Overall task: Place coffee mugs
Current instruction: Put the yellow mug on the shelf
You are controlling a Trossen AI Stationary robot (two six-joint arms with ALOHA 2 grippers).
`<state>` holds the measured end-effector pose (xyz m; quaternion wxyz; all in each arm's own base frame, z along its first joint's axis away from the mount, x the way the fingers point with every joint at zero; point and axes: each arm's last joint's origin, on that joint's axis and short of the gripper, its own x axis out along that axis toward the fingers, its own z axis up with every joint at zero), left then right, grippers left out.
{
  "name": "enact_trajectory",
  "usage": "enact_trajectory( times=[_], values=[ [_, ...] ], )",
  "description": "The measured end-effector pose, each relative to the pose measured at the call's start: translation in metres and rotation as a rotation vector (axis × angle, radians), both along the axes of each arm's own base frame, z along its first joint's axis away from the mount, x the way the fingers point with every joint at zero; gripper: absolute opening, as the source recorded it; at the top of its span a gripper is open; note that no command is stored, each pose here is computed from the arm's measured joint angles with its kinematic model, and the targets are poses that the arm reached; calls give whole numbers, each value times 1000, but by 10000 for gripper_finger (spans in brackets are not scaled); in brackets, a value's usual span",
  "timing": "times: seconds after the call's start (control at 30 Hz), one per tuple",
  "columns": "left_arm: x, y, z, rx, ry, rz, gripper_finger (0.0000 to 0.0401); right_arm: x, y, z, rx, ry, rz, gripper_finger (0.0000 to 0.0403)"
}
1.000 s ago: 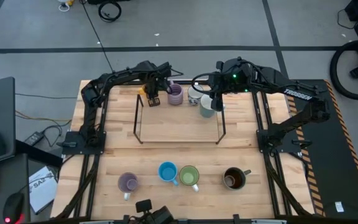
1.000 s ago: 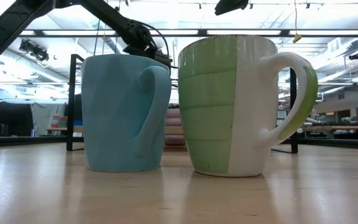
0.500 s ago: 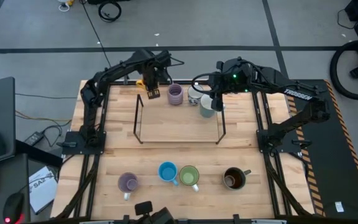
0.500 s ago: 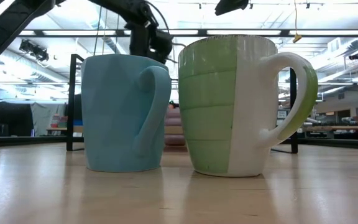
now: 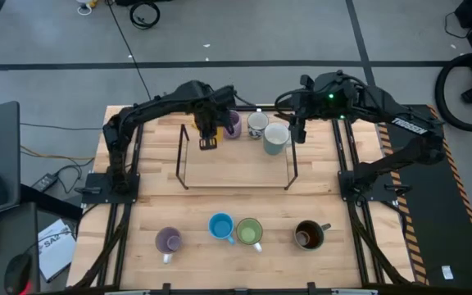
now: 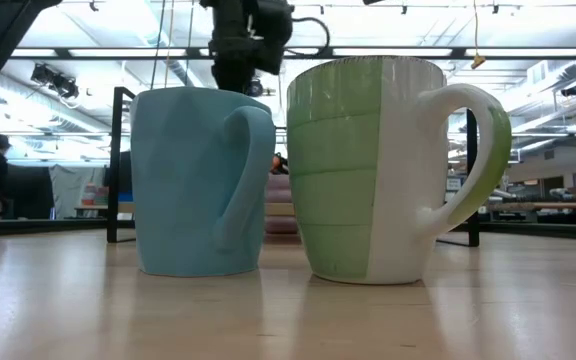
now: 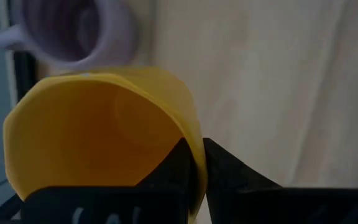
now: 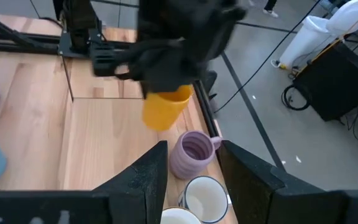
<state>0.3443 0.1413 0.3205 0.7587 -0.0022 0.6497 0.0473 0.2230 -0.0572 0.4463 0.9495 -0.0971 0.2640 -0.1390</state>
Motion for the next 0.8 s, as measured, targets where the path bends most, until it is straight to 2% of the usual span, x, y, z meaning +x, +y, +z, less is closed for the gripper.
enact_trajectory(
  times=[0.33, 0.47, 0.67, 0.8],
  values=[
    [18, -51, -4, -32, -10, -69, 31, -6, 2, 4, -3, -15, 7, 154],
    [18, -52, -4, -40, -6, -30, 31, -5, 2, 4, -1, -17, 11, 154],
    [13, -52, -40, -37, 89, -13, 31, -5, 4, 4, -1, -19, 24, 154],
    [6, -51, -41, -27, 91, 15, 31, -4, 4, 5, -5, -30, 25, 154]
  ],
)
